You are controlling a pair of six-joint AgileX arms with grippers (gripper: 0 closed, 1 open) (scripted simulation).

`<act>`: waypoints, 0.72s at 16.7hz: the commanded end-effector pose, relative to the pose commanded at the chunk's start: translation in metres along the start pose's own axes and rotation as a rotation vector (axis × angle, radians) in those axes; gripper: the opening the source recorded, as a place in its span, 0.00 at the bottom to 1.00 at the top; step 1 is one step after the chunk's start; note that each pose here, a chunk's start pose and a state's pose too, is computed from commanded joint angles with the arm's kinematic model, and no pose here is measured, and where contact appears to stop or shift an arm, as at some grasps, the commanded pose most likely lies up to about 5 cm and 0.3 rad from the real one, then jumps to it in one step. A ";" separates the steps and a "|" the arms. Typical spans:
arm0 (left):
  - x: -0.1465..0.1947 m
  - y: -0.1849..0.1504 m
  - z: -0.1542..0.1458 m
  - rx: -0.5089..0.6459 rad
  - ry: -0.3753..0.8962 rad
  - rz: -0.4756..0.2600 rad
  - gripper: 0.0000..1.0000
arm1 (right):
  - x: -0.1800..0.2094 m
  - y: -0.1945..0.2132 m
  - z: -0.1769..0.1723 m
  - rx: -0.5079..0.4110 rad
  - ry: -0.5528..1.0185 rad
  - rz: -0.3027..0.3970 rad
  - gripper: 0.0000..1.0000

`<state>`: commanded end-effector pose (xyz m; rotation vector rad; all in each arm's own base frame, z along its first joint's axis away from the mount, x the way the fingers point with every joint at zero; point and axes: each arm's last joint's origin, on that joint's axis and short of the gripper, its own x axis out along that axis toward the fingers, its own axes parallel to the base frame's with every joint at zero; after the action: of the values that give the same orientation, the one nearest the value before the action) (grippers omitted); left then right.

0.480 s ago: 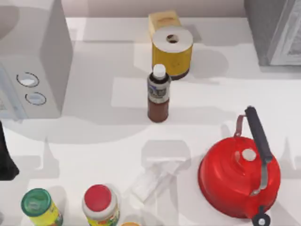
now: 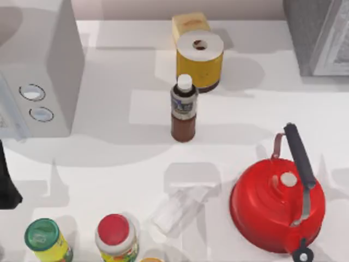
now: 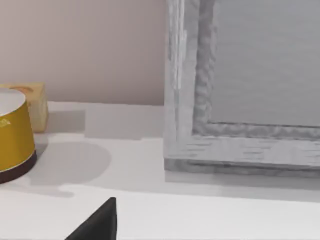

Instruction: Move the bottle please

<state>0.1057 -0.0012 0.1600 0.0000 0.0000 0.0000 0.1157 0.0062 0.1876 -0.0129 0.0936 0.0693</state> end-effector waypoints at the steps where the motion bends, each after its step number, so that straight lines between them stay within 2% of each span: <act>1: 0.000 0.000 0.000 0.000 0.000 0.000 1.00 | 0.005 0.002 0.009 -0.003 0.029 0.016 1.00; 7: 0.000 0.000 0.000 0.000 0.000 0.000 1.00 | 0.067 0.028 0.060 -0.058 0.238 0.153 1.00; 12: 0.000 0.000 0.000 0.000 0.000 0.000 1.00 | 0.138 0.084 0.068 -0.157 0.396 0.366 1.00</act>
<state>0.1057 -0.0012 0.1600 0.0000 0.0000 0.0000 0.2533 0.1004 0.2418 -0.1669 0.4859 0.4398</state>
